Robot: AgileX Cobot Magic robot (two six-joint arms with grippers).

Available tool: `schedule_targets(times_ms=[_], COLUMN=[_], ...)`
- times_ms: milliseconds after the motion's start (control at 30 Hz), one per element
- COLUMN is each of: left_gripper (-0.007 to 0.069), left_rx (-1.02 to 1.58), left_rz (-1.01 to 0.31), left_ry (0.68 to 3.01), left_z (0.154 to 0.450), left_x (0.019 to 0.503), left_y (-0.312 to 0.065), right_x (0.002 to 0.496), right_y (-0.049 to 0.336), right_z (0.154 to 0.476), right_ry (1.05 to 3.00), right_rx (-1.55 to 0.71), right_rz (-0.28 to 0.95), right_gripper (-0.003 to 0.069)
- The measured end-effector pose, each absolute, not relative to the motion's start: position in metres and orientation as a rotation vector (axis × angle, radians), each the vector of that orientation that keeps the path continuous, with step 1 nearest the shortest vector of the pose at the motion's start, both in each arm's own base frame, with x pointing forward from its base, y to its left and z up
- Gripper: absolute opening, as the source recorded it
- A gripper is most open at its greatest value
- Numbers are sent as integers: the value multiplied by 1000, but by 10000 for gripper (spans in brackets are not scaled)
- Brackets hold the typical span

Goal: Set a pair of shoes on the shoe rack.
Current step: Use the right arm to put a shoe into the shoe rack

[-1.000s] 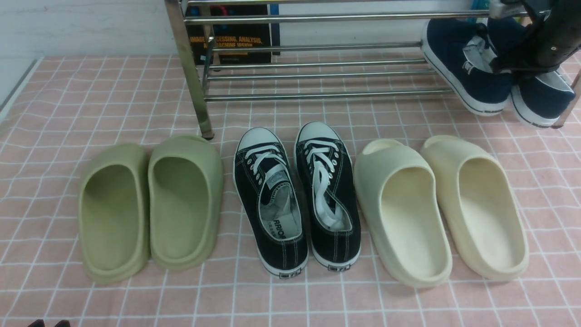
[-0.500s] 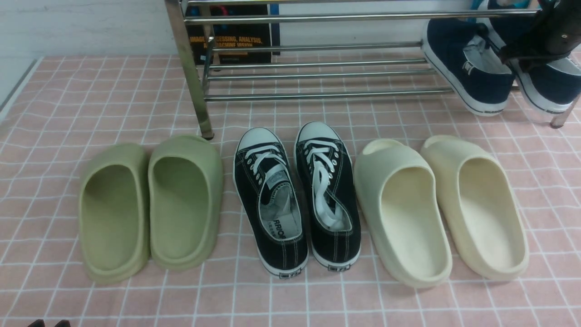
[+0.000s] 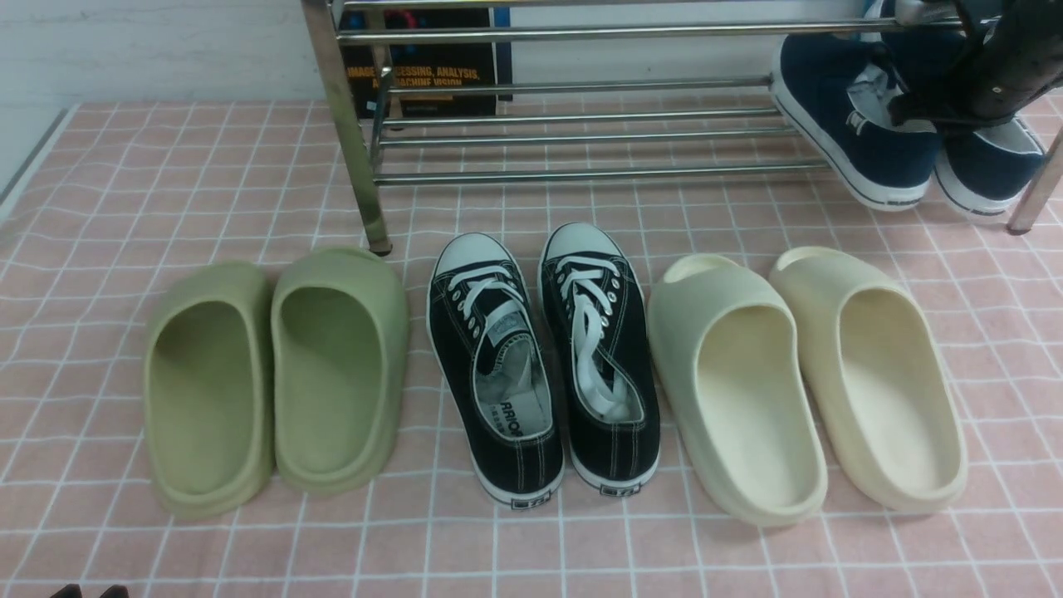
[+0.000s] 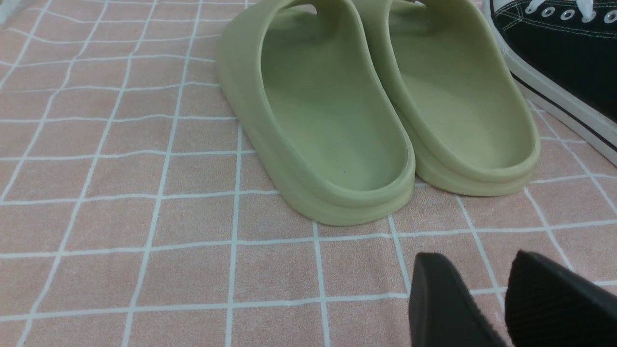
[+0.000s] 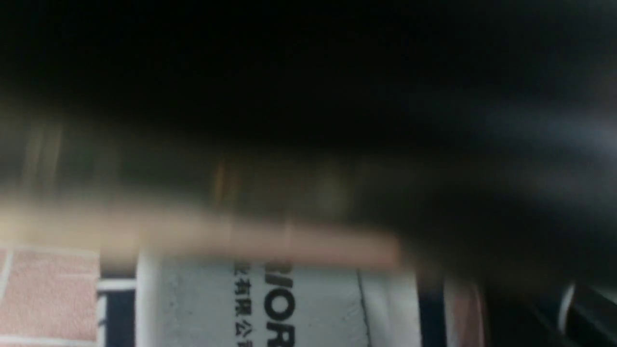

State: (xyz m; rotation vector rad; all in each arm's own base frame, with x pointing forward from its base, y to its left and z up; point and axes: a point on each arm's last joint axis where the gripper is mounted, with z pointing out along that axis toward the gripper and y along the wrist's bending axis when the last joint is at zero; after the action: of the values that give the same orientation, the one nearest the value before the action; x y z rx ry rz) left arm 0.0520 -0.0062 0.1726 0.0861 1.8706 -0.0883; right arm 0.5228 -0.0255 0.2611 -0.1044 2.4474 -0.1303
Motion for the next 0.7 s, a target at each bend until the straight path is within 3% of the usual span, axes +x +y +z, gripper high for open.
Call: schedule_targets(times_ms=[100,200,400,533,633,700], left_gripper=[239,239,239,239,239,239], left_rx=[86,86,86,86,86,86], left_rz=[-88,-88,-88,-88,-88,-88], left_ry=[1871,1871,1871,1871,1871,1871], left_z=[173,173,173,173,173,173], left_x=[52,52,52,52,52,52], left_y=[-6,-6,-6,-6,-6,-6], right_x=[524,524,517,507,495,482], right_y=[-26,-25,-25,-24,-21,-21], right_z=[262,263,272,297,327,356], right_ry=[2430,2430,2460,2436,2377,2322], right_rx=[-97,-83,-60,-52,-50,-55], right_rz=[-131,-121,-90,-73,-61,-79], right_gripper=[95,231,407,421,394,333])
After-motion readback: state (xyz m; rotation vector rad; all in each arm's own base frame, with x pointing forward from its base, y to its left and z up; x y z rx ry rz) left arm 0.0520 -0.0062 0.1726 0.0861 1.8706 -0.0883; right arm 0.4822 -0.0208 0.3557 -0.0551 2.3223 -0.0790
